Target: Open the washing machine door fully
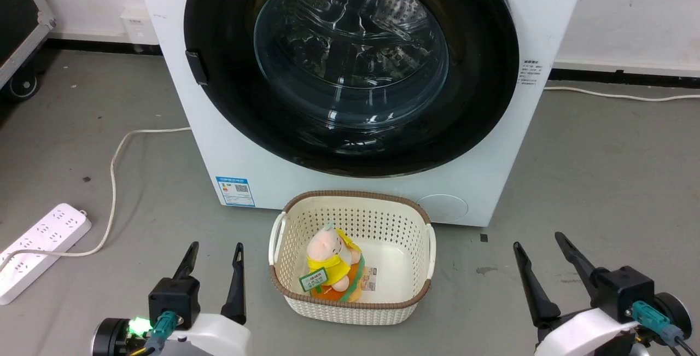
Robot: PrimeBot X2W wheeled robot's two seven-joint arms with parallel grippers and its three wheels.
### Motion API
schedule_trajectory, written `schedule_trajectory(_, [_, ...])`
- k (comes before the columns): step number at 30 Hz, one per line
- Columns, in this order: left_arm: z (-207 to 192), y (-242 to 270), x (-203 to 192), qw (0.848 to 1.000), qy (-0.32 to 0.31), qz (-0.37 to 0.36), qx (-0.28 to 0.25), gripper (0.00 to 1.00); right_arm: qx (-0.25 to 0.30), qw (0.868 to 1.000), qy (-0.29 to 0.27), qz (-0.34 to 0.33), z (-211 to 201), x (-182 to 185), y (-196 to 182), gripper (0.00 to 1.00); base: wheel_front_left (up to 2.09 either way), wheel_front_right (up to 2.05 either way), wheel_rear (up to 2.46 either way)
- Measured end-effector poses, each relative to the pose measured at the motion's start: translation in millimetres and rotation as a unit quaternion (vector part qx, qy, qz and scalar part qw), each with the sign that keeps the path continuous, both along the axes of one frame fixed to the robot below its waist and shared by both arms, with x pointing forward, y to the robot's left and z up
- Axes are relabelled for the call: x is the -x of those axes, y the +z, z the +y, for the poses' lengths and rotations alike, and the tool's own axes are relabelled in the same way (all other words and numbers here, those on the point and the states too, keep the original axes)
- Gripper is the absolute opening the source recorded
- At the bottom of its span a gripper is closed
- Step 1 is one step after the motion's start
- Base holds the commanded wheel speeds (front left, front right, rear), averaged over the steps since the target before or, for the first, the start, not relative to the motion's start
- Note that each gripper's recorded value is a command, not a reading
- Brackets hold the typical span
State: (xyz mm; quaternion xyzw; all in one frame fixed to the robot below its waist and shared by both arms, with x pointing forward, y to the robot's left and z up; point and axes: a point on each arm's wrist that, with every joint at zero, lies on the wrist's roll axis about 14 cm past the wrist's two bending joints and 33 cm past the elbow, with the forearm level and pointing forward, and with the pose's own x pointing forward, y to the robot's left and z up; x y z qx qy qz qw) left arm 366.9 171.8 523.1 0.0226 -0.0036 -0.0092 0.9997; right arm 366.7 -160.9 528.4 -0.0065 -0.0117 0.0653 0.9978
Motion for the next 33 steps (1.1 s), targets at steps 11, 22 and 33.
schedule_trajectory(11, [-1.1, -2.8, -0.4, 1.0, -0.001, -0.002, 0.004, 1.0, -0.036, 0.999, -0.002, 0.0, -3.7, -4.5, -2.0, 1.0, 0.0, 0.0, 0.0])
schedule_trajectory(22, [-5.0, -11.2, -3.8, 1.0, -0.006, 0.005, 0.005, 1.0, -0.104, 0.994, -0.02, -0.019, -21.3, -29.2, 15.3, 1.0, 0.0, 0.0, 0.0])
schedule_trajectory(33, [-4.5, -13.5, -15.9, 1.0, -0.004, 0.0, 0.005, 1.0, -0.176, 0.984, -0.036, -0.02, -37.3, -66.1, 27.5, 1.0, 0.0, 0.0, 0.0])
